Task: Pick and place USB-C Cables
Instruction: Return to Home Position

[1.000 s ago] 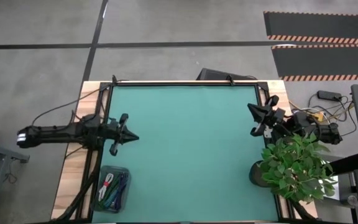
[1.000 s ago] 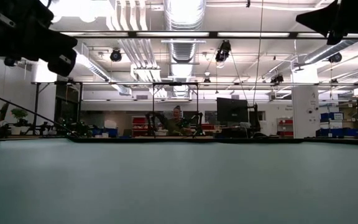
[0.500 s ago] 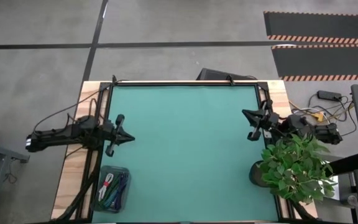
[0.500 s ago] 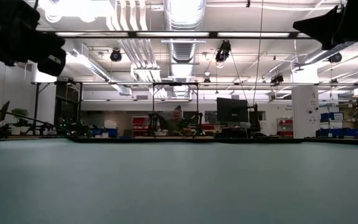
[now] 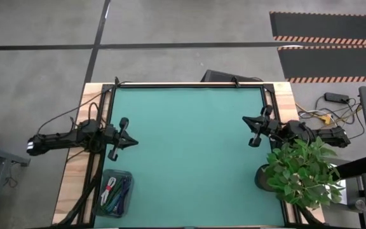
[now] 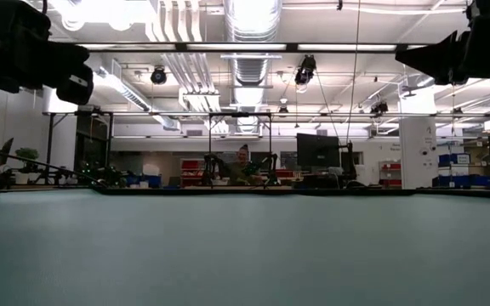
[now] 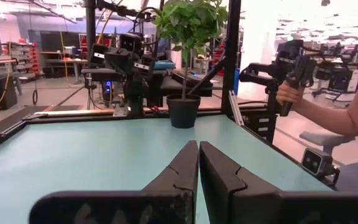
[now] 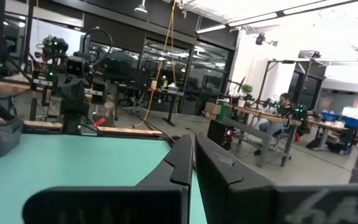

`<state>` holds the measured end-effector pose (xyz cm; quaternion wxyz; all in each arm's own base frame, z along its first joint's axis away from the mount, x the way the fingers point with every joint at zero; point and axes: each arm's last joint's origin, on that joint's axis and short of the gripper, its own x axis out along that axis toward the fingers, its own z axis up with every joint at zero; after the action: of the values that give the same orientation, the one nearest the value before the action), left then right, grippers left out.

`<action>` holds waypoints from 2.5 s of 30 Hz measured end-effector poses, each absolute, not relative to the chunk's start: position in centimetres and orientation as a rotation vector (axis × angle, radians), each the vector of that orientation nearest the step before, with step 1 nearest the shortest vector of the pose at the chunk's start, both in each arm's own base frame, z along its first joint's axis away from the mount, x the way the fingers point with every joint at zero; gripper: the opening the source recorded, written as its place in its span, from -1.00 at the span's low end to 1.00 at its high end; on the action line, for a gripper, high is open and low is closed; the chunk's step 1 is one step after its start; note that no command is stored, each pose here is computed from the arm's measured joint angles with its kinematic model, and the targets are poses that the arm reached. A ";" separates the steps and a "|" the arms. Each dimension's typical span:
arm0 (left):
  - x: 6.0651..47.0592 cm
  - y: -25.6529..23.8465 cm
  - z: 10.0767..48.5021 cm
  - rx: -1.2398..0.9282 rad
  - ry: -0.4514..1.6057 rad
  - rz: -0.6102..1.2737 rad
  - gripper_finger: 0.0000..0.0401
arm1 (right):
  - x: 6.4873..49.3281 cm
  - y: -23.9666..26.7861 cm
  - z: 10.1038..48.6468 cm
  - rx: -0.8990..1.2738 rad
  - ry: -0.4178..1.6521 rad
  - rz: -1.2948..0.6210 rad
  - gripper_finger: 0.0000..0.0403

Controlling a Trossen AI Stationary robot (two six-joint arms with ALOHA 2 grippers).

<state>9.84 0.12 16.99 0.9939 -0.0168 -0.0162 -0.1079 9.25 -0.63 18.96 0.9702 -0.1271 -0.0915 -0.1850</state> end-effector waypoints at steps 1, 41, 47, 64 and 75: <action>9.8 0.1 17.0 -0.035 -0.032 -0.215 -1.00 | 9.3 -0.6 18.9 -0.261 -0.181 -0.374 -0.96; 9.9 0.1 16.9 -0.039 -0.021 -0.211 -1.00 | 9.5 -0.6 18.5 -0.042 -0.182 -0.349 -0.96; 10.0 0.1 16.8 -0.040 -0.016 -0.210 -1.00 | 9.5 -0.6 18.5 -0.042 -0.182 -0.349 -0.96; 10.0 0.2 16.8 -0.041 -0.013 -0.210 -1.00 | 9.5 -0.6 18.5 -0.041 -0.182 -0.348 -0.96; 10.0 0.2 16.8 -0.041 -0.013 -0.210 -1.00 | 9.5 -0.6 18.5 -0.043 -0.181 -0.349 -0.96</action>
<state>9.99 0.15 16.80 0.9943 -0.0204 -0.0067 -0.1049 9.48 -0.62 18.52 0.9805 -0.0212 -0.0900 -0.1733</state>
